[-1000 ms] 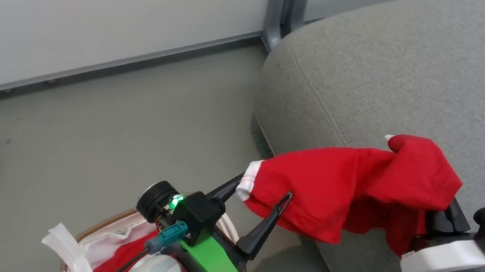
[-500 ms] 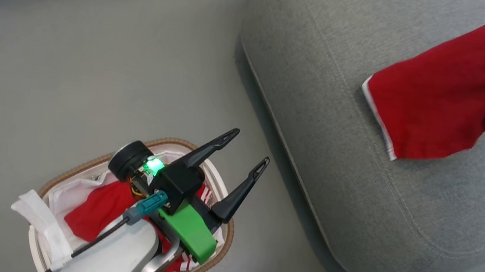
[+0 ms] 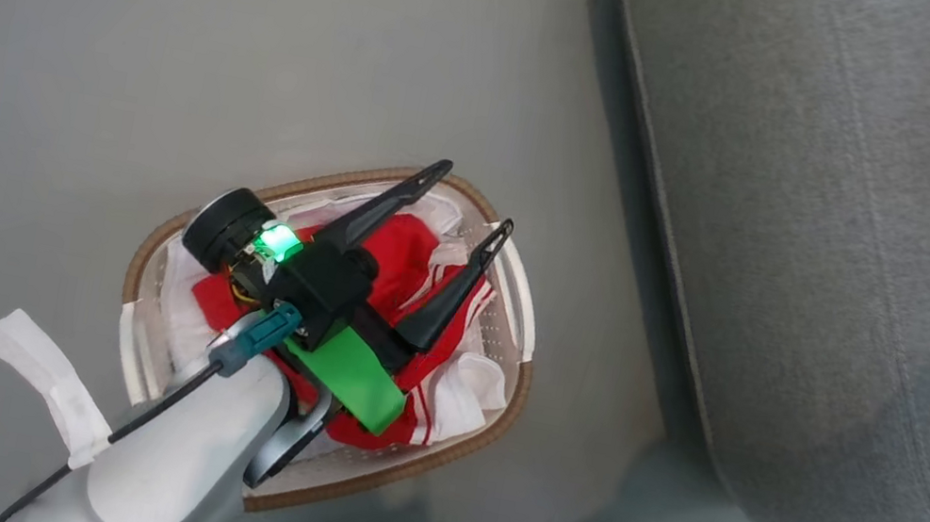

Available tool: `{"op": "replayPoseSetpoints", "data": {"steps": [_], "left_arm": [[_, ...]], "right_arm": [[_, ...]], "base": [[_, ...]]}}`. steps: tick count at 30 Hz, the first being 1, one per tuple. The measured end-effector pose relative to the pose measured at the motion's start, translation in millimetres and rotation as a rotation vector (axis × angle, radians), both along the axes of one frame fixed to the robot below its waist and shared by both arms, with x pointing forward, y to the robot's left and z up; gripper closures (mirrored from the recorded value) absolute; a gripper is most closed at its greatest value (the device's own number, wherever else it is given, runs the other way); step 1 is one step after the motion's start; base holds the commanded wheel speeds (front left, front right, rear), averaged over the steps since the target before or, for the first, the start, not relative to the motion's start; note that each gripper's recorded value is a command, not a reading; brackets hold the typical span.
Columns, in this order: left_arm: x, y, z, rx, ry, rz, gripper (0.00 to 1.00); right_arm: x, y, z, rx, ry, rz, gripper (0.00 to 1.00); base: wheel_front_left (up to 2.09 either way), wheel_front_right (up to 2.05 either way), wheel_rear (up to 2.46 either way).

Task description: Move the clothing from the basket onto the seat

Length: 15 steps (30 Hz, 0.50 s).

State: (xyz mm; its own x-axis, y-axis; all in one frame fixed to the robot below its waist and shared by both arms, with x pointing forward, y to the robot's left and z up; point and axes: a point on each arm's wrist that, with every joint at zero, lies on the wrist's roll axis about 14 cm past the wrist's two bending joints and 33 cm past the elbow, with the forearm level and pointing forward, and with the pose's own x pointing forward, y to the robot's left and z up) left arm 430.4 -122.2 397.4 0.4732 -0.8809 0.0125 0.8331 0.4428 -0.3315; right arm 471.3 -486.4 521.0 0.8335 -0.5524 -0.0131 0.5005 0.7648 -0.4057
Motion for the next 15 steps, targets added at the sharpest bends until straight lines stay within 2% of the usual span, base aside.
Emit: {"op": "replayPoseSetpoints", "data": {"steps": [1, 2, 4, 7, 11, 15], "left_arm": [[3, 5, -4, 0.008, 0.007, 0.016, 0.00], [5, 10, -8, 0.017, 0.016, 0.033, 0.00], [9, 20, -14, 0.029, 0.033, 0.065, 0.00], [13, 35, -20, 0.053, 0.052, 0.116, 0.00], [12, 48, -19, 0.072, 0.064, 0.165, 0.00], [14, 63, -10, 0.086, 0.057, 0.229, 0.00]], "right_arm": [[1, 3, -13, 0.019, 0.019, -0.005, 0.15], [-3, 5, -31, 0.044, 0.049, -0.015, 0.00], [-13, 12, -66, 0.087, 0.113, -0.026, 0.00], [-23, 25, -96, 0.123, 0.166, -0.022, 0.00], [-47, 40, -113, 0.161, 0.183, -0.018, 0.00], [-62, 58, -110, 0.185, 0.154, 0.018, 0.00]], "base": [[0.00, 0.00, 0.00], [0.00, 0.00, 0.00], [0.00, 0.00, 0.00], [0.00, 0.00, 0.00], [0.00, 0.00, 0.00], [0.00, 0.00, 0.00]]}}
